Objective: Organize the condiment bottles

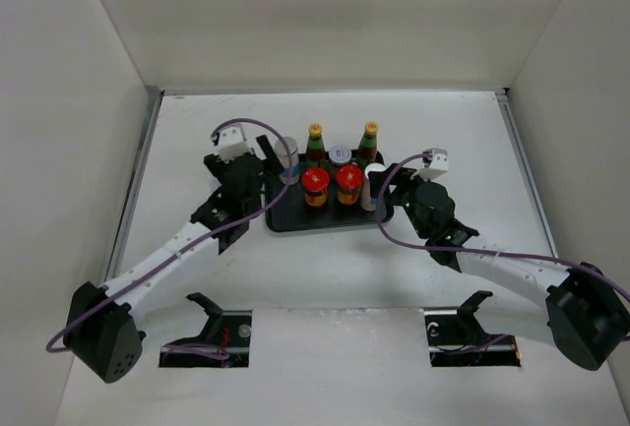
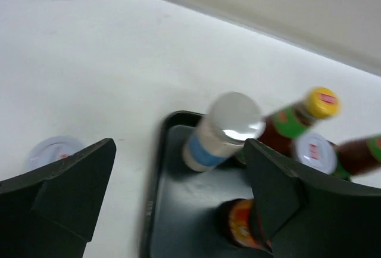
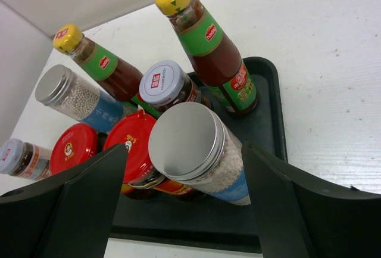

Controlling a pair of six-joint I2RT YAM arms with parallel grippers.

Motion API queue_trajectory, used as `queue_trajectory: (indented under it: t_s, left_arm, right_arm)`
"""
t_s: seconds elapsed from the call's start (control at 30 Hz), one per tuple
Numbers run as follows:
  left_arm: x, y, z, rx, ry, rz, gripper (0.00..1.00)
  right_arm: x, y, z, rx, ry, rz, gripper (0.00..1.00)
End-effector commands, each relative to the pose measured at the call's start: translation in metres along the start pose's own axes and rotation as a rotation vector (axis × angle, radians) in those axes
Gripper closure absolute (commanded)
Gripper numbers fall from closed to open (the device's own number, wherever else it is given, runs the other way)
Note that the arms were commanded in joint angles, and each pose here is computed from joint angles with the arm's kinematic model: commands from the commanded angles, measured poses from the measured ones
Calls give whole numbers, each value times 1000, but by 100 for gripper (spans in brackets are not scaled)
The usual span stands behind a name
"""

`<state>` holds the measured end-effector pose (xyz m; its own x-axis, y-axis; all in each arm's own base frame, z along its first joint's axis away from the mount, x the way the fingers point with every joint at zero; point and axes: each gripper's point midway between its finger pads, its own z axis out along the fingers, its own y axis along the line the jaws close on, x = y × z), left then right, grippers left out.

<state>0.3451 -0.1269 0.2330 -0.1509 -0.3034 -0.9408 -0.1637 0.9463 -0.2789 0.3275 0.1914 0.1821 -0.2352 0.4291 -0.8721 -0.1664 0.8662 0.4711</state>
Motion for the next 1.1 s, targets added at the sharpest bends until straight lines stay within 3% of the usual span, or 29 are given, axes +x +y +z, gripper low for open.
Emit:
queue_trajectory:
  t_s: [0.0,0.2,0.63,0.73,0.9,1.07]
  left_arm:
    - [18,56,-1,-148,63,-29,14]
    - [46,101,12,-253,157,-32,15]
    - [77,138,35,-402,154,5,17]
    - [81,142,43,-412,155,-10,22]
    - [73,138,46,-393,127,-25,46]
    - [54,116,34,-322,97,8,54]
  right_arm:
    - [-26,21,1,-60,-75,32,15]
    - [-22,22,4,-59,-62,25,15]
    - [-17,22,7,-58,-46,16,14]
    - [-19,21,6,-56,-54,17,14]
    - [-20,21,6,-56,-57,15,14]
    - [-19,21,7,-55,-53,13,14]
